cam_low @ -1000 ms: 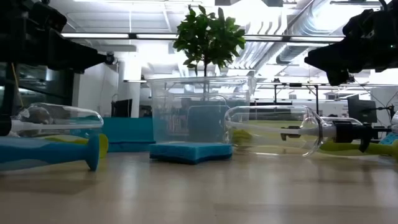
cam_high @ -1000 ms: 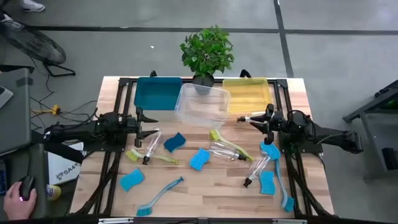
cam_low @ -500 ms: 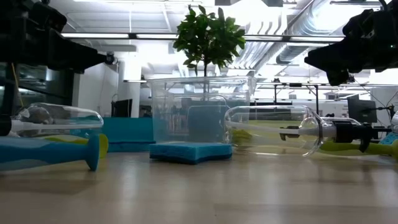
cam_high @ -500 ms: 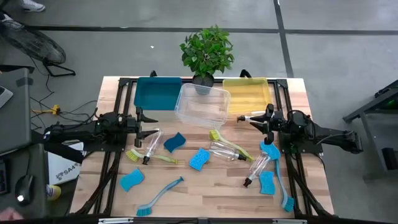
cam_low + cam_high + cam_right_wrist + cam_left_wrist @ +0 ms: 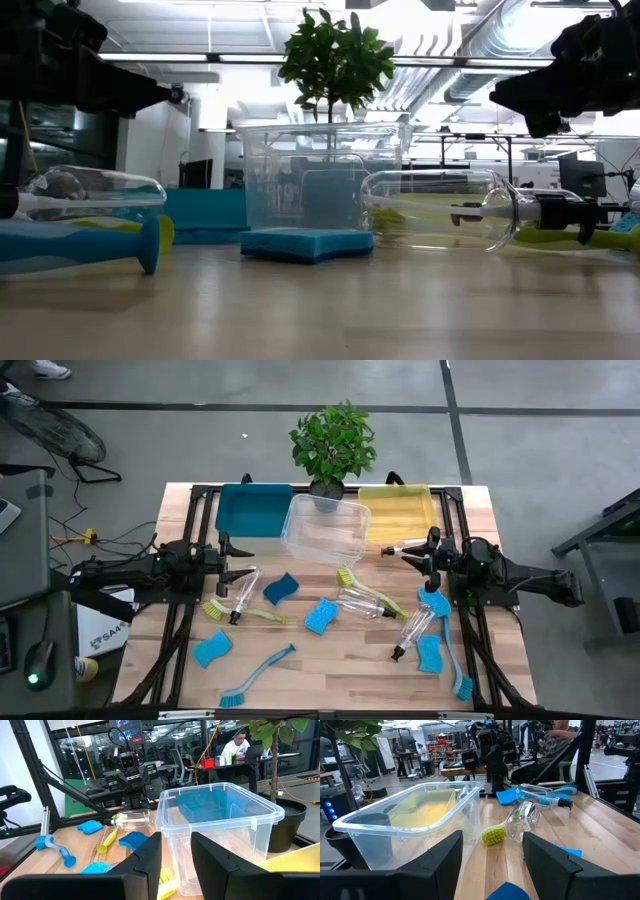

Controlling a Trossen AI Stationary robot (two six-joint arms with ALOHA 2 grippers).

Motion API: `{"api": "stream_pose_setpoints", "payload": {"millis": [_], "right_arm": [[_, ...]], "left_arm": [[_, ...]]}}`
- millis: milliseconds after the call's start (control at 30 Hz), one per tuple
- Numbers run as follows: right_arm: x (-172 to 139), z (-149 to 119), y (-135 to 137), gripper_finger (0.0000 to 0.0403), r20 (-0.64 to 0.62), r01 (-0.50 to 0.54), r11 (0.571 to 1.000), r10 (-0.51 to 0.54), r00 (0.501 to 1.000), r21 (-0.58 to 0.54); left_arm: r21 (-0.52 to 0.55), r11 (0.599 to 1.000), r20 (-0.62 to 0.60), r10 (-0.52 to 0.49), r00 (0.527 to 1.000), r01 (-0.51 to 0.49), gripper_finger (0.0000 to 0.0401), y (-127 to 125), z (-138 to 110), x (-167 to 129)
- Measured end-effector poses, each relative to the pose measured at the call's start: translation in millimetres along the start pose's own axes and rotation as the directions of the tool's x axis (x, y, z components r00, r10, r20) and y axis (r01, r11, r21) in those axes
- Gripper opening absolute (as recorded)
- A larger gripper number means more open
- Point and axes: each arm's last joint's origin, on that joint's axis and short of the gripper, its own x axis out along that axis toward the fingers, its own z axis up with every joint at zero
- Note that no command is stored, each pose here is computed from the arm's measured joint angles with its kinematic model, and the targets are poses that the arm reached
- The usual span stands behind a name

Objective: Pick & Place Kitchen Sink Supplies

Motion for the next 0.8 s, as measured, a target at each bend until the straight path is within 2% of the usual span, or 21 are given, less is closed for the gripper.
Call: {"api": "stream_pose_setpoints", "payload": {"millis": [233,333,433,500,567,667,800], "right_arm": [[0,1,0,0.0099,0.008,-0.001,1.000,0.001,1.000,0.000],[0,6,1,0.0099,0.063,-0.013,0.998,0.009,0.998,0.059],[-1,13,2,0.0099,0.129,-0.026,0.999,0.020,0.991,0.046],[-1,16,3,0.0099,0.140,-0.044,0.999,0.042,0.989,0.014],[-2,18,5,0.0099,0.134,-0.104,0.994,0.102,0.986,0.013],[-2,16,7,0.0099,0.092,-0.196,0.975,0.187,0.978,0.107],[-3,19,9,0.0099,0.120,-0.235,0.947,0.212,0.970,0.219]], "left_arm": [[0.000,1.000,0.000,0.000,1.000,0.000,0.0201,0,0,0],[0.000,1.000,0.000,0.000,1.000,0.000,0.0201,0,0,0],[0.000,1.000,0.000,0.000,1.000,0.000,0.0202,0,0,0],[0.000,1.000,0.000,0.000,1.000,0.000,0.0202,0,0,0],[0.000,1.000,0.000,0.000,1.000,0.000,0.0202,0,0,0],[0.000,1.000,0.001,0.000,1.000,0.000,0.0202,0,0,0],[0.000,1.000,0.000,0.000,1.000,0.000,0.0201,0,0,0]]}}
